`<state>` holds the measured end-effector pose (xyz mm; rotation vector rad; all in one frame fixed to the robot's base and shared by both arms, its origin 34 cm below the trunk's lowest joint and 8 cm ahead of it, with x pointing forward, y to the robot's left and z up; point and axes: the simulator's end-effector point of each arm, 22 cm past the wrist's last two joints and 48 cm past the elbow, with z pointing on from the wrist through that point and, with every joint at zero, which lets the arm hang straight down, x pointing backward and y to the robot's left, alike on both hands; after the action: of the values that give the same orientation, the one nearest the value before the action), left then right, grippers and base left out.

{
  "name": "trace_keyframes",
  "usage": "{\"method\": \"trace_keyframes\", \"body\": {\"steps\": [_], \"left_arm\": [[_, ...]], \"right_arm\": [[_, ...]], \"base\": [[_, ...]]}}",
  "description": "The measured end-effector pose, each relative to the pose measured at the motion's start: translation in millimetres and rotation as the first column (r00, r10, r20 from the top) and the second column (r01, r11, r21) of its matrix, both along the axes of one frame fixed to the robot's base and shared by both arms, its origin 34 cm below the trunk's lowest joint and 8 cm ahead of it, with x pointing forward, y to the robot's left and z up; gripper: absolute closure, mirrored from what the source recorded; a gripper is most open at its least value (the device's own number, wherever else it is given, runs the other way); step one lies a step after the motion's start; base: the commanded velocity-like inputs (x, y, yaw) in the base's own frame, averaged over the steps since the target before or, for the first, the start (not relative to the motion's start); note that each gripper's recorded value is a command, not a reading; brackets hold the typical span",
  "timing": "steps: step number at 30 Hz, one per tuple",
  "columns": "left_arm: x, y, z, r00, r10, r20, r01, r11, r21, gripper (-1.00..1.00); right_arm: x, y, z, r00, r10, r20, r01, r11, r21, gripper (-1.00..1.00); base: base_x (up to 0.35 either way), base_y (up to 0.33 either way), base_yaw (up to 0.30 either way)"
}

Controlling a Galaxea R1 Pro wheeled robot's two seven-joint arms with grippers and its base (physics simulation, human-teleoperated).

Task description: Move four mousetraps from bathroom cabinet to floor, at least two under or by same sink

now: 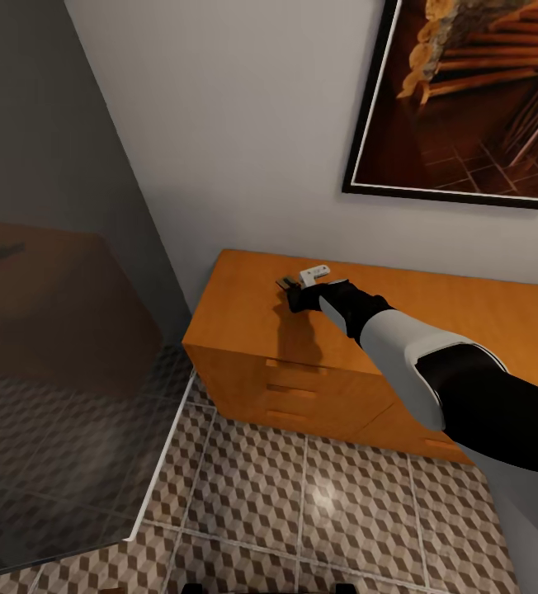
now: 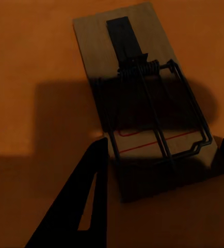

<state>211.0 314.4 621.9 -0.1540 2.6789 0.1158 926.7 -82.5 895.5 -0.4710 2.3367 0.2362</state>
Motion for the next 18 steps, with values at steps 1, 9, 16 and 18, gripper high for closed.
{"method": "trace_keyframes", "body": {"steps": [1, 9, 16, 18], "left_arm": [[0.0, 0.0, 0.0, 1.0, 0.0, 0.0, 0.0, 1.0, 0.0, 1.0], [0.2, 0.0, -0.1, 1.0, 0.0, 0.0, 0.0, 1.0, 0.0, 1.0], [0.0, 0.0, -0.1, 1.0, 0.0, -0.001, 0.0, 1.0, 0.0, 1.0], [0.0, 0.0, -0.2, 1.0, 0.0, -0.001, 0.0, 1.0, 0.0, 1.0]], "right_arm": [[0.0, 0.0, 0.0, 1.0, 0.0, 0.0, 0.0, 1.0, 0.0, 1.0], [0.3, -0.6, -0.2, 1.0, 0.001, 0.001, -0.001, 1.0, -0.005, 1.0], [1.0, -0.8, 0.0, 1.0, 0.002, 0.003, -0.002, 1.0, -0.008, 1.0], [2.0, -0.4, 1.4, 1.0, 0.002, 0.007, -0.002, 1.0, -0.007, 1.0]], "base": [[0.0, 0.0, 0.0], [0.0, 0.0, 0.0], [0.0, 0.0, 0.0], [0.0, 0.0, 0.0]]}}
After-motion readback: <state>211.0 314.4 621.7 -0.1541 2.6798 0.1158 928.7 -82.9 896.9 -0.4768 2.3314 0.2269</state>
